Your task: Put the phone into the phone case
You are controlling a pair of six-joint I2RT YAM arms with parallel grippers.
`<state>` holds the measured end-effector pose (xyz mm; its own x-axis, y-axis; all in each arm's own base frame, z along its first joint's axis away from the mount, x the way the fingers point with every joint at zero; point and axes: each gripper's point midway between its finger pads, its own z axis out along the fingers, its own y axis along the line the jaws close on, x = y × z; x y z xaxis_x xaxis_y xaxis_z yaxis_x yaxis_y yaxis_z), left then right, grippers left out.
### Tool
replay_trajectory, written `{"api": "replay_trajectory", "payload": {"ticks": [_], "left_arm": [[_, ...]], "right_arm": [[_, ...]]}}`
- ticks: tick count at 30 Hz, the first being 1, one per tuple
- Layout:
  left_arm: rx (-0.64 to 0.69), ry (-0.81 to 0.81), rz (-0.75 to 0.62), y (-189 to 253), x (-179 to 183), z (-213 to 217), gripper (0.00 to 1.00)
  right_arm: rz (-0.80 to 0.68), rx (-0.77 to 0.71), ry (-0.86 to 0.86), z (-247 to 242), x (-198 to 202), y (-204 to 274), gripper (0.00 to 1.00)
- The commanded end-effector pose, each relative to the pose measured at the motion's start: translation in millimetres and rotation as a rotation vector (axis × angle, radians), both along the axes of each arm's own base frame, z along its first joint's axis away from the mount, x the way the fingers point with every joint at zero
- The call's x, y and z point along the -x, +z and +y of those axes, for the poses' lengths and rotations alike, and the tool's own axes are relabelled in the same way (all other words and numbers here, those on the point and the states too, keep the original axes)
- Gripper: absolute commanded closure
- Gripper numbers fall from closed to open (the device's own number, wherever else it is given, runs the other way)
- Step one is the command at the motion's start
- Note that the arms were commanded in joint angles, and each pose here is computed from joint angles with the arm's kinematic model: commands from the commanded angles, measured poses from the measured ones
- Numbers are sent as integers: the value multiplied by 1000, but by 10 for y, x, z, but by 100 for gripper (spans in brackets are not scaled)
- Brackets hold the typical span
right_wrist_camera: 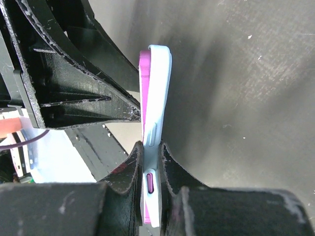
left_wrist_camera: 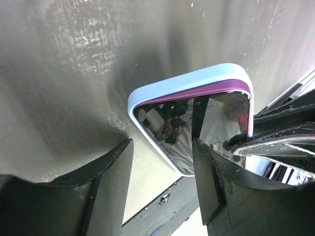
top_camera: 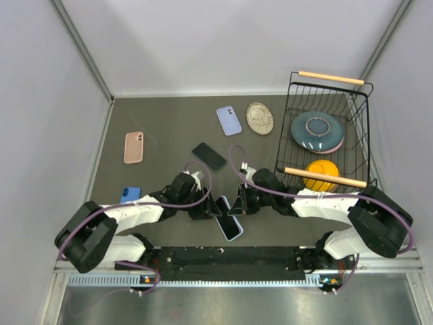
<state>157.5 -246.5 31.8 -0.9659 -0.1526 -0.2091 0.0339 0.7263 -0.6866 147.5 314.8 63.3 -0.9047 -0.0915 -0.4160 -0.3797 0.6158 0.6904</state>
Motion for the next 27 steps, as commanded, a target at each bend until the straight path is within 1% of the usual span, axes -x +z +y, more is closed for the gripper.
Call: {"api": "replay_trajectory", "payload": {"ticks": [1,5,7,9,11,12,13,15,16,17,19,21,22,24,25,27], "left_arm": [[-143,14,20,-242,4,193,43],[-139,16,24,-241,-7,176,43],[-134,5,16,-209,1,174,43],[-149,8,-5,-154,-27,200,41],[-138,4,-58,-2,-62,214,39],[-129,2,-80,64,-75,213,37],[-95,-2,-136,221,-101,196,34],[-44,-19,-193,384,-96,170,30],[7,-17,-246,551,-104,150,27],[32,-19,-262,586,-79,152,25],[134,-20,-329,860,-62,93,24],[193,-24,-362,996,-26,76,23],[243,-19,-404,1149,-24,61,23],[292,-26,-429,1253,9,43,23],[335,-30,-466,1385,20,28,23],[366,-30,-473,1455,42,19,23]], "right_arm": [[-54,-44,45,151,-60,260,100],[-62,-41,51,147,-60,266,97],[-60,-15,33,107,-81,219,100],[-74,-19,35,107,-86,256,100],[-89,-34,26,105,-99,329,100],[-111,-61,21,108,-106,449,100],[-125,-74,9,100,-123,512,100],[-148,-115,-10,87,-131,665,100],[-182,-153,-25,65,-144,825,100],[-188,-178,-37,55,-147,902,100],[-233,-254,-44,28,-116,1125,100],[-240,-306,-44,18,-78,1266,100],[-253,-341,-36,12,-45,1384,100],[-254,-377,-34,4,-10,1489,100],[-264,-410,-22,14,15,1573,100],[-262,-461,-10,2,81,1672,100]]}}
